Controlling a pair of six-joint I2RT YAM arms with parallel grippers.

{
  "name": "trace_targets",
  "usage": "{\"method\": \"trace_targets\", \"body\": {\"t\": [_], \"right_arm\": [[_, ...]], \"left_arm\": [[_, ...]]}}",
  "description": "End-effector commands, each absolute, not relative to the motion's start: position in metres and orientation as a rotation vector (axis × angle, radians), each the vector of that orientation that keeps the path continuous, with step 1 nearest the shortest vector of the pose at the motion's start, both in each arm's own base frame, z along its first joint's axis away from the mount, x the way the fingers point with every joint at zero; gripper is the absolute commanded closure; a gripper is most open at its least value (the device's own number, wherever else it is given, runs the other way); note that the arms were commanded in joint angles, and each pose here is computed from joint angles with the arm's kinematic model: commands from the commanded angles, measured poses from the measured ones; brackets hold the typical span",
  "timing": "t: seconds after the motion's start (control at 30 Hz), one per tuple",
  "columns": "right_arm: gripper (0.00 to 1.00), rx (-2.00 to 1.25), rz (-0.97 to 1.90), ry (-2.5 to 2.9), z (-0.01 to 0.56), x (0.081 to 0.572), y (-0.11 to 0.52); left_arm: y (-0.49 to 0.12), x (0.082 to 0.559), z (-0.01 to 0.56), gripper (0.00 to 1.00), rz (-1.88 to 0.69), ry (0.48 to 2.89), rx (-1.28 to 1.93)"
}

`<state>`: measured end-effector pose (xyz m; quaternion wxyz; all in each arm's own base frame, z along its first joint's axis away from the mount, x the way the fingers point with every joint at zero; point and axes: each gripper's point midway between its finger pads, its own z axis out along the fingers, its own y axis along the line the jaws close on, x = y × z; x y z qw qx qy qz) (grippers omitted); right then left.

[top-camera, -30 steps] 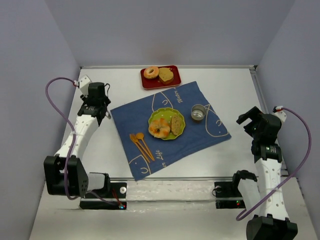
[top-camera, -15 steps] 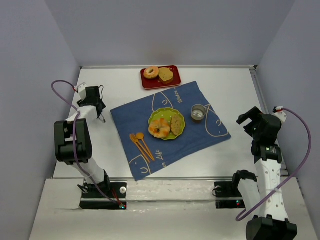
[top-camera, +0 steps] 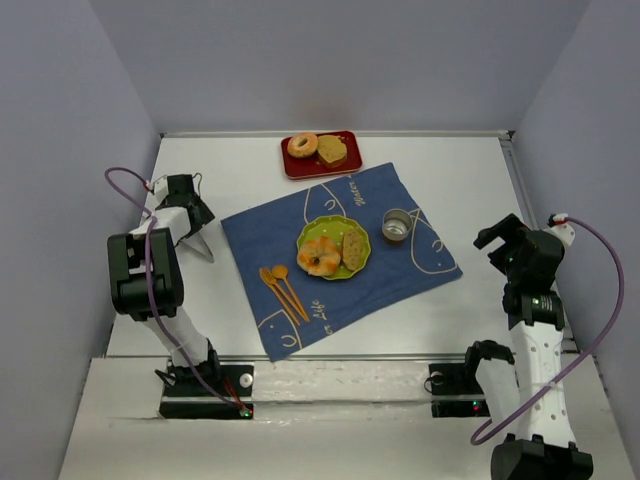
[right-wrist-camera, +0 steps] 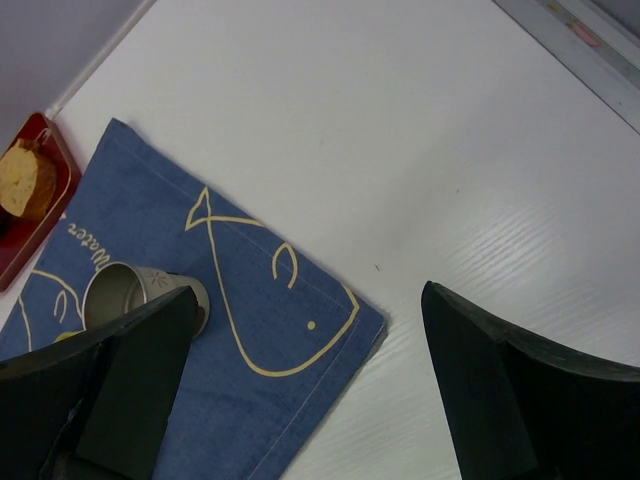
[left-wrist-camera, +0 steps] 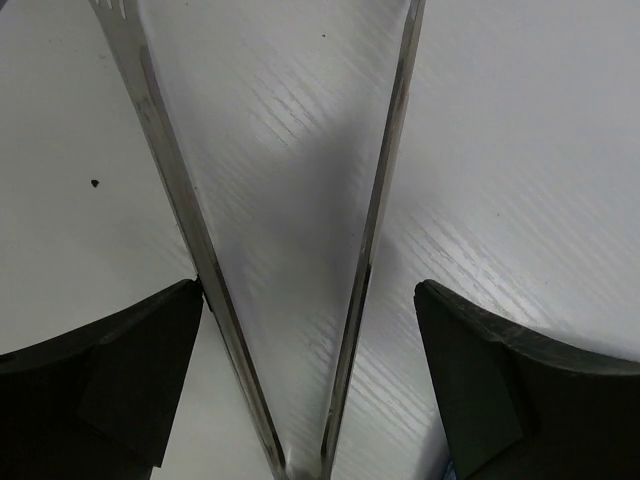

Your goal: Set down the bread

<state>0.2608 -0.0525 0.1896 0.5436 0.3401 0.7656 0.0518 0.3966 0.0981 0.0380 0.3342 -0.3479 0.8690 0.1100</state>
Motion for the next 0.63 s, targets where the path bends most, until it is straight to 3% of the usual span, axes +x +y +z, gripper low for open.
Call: {"method": "trace_targets", "body": {"t": [0.0,0.17,0.3,0.6], "right_arm": [[0.0,0.791,0.126,1.768,0.203,0.264,-0.054],[0.0,0.825,0.101,1.754,0.203,0.264,-0.06],[0.0,0.848,0.106,1.736,0.207,0.262,-0.061],[0.0,0.886,0.085,1.687,0.213,0.259,-0.067]], "left_arm": [[0.097,0.4,0.097,0.01,0.223,2.134,-0.932],[0.091,0.371,0.214,0.01,0.064,1.783,-0.957],[0.068,0.34,0.263,0.01,-0.157,1.57,-0.923],[0.055,0.305,0.273,0.01,-0.227,1.517,-0.873]]}}
